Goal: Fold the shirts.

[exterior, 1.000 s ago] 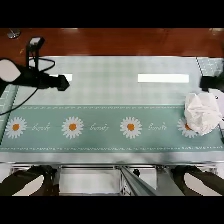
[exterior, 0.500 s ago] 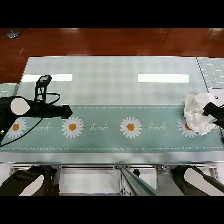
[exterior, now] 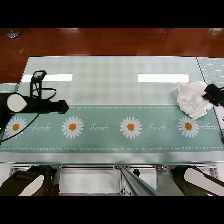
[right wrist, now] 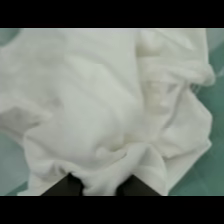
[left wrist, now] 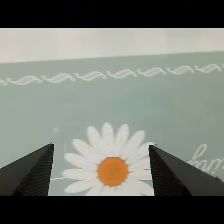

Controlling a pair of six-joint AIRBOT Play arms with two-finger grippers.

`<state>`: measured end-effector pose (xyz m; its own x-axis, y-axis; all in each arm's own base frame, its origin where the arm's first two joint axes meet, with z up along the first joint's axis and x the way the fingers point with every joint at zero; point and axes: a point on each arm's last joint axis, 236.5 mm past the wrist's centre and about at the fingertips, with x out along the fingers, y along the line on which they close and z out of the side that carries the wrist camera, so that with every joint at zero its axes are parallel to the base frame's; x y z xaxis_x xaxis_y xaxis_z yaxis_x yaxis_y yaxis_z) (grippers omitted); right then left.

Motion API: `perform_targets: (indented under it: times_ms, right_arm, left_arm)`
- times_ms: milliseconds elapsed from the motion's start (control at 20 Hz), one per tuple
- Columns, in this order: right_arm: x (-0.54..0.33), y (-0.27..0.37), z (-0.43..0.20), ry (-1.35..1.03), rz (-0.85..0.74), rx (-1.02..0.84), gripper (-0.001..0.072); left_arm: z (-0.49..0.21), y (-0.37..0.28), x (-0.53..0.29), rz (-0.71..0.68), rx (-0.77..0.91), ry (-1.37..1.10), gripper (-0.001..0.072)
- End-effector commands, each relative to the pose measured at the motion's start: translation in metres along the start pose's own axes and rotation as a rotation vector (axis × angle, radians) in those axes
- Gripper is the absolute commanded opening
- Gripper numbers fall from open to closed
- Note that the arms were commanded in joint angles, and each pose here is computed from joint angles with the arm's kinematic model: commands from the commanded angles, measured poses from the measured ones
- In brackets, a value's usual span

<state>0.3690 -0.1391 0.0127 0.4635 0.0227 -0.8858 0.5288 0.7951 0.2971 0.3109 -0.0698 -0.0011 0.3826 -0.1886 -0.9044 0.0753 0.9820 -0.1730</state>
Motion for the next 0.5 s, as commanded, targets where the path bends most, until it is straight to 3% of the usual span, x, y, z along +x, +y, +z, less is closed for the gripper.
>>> perform_targets:
  times_ms: [0, 450]
  right_arm:
    - [-0.084, 0.069, 0.027, -0.193, 0.127, -0.175, 0.0036]
    - [-0.359, 0.21, 0.038, -0.772, 0.429, -0.456, 0.0035]
  left_arm:
    - [-0.002, 0.03, -0.04, 0.095, -0.006, 0.037, 0.0702]
    - [-0.037, -0.014, -0.068, -0.085, -0.067, -0.073, 0.0702]
